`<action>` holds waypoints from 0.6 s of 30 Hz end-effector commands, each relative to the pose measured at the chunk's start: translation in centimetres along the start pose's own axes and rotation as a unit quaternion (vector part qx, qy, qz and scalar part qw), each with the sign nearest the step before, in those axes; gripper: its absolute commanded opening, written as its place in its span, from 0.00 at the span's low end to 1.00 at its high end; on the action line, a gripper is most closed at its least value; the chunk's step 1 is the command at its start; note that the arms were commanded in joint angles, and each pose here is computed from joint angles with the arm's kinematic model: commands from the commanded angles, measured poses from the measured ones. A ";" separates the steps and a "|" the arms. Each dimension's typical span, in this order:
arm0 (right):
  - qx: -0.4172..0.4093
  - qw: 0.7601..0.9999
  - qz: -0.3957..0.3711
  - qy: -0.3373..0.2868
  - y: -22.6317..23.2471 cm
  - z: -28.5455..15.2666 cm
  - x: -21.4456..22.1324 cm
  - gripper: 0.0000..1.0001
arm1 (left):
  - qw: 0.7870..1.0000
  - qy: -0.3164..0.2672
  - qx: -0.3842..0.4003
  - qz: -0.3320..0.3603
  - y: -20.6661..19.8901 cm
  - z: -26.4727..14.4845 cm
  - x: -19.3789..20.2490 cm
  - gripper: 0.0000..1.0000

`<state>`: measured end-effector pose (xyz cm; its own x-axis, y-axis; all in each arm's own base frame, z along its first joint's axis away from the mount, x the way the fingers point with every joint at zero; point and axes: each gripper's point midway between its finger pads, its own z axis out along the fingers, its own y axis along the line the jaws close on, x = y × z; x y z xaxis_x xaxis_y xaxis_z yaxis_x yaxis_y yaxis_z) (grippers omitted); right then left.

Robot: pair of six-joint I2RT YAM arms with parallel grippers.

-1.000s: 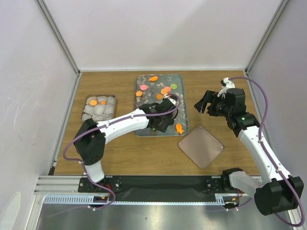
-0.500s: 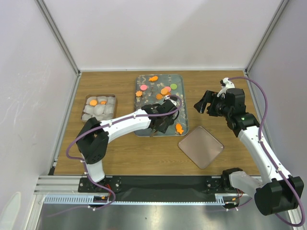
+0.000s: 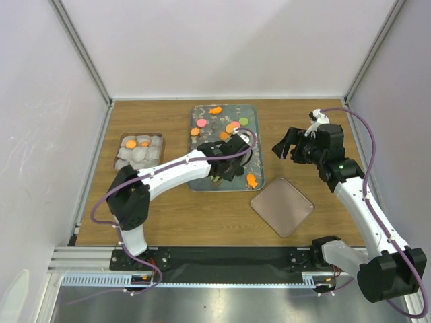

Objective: Pack the cookies

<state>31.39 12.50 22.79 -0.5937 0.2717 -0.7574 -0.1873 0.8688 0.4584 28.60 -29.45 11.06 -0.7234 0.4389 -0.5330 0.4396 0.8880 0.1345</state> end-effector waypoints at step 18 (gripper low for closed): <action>-0.018 1.000 -0.015 -0.009 1.0 0.0 -0.7 0.83 | 0.953 -0.087 -0.128 -0.262 24.4 -8.3 2.5 0.45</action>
<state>31.32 12.67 22.80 -0.5951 0.2692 -0.7573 -0.1921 0.8673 0.4592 33.11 -6.83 21.25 -0.6826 -0.0618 -0.7282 -0.1144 0.9932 0.0229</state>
